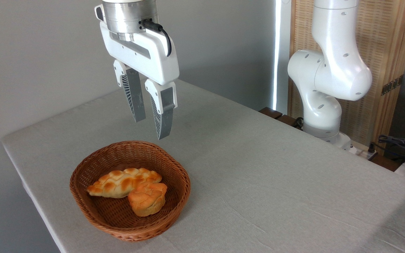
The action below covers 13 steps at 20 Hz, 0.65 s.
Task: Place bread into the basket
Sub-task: 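Open the gripper and raise it away from the basket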
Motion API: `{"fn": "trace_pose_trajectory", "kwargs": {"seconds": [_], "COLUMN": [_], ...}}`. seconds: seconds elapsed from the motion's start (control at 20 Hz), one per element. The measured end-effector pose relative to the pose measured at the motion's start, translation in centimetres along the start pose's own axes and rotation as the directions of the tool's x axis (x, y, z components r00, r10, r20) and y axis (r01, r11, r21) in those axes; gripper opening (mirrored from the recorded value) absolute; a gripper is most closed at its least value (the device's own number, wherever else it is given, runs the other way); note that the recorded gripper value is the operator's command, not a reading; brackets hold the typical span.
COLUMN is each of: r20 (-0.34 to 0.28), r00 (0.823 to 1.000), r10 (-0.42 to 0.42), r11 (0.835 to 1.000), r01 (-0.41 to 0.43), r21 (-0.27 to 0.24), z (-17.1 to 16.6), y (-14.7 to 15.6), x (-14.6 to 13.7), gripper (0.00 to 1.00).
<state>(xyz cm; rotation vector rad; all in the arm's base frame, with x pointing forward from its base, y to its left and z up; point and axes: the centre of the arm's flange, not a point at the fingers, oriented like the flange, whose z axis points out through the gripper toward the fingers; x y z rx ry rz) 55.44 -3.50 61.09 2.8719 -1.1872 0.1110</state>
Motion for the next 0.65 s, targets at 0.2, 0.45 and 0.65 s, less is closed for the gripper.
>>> {"fn": "trace_pose_trajectory", "kwargs": {"seconds": [0.2,0.45,0.65], "r20": [0.011,0.010,0.015], "r00": [1.000,1.000,1.000], "r10": [0.004,0.000,-0.001], "r11": [1.000,1.000,1.000], "r01": [-0.004,0.000,0.001], "r21": [0.012,0.014,0.010], "z": [-0.01,-0.19,-0.21], "y": [-0.01,-0.11,-0.04], "x": [-0.02,-0.23,-0.35], "gripper": [1.00,1.00,1.00]}}
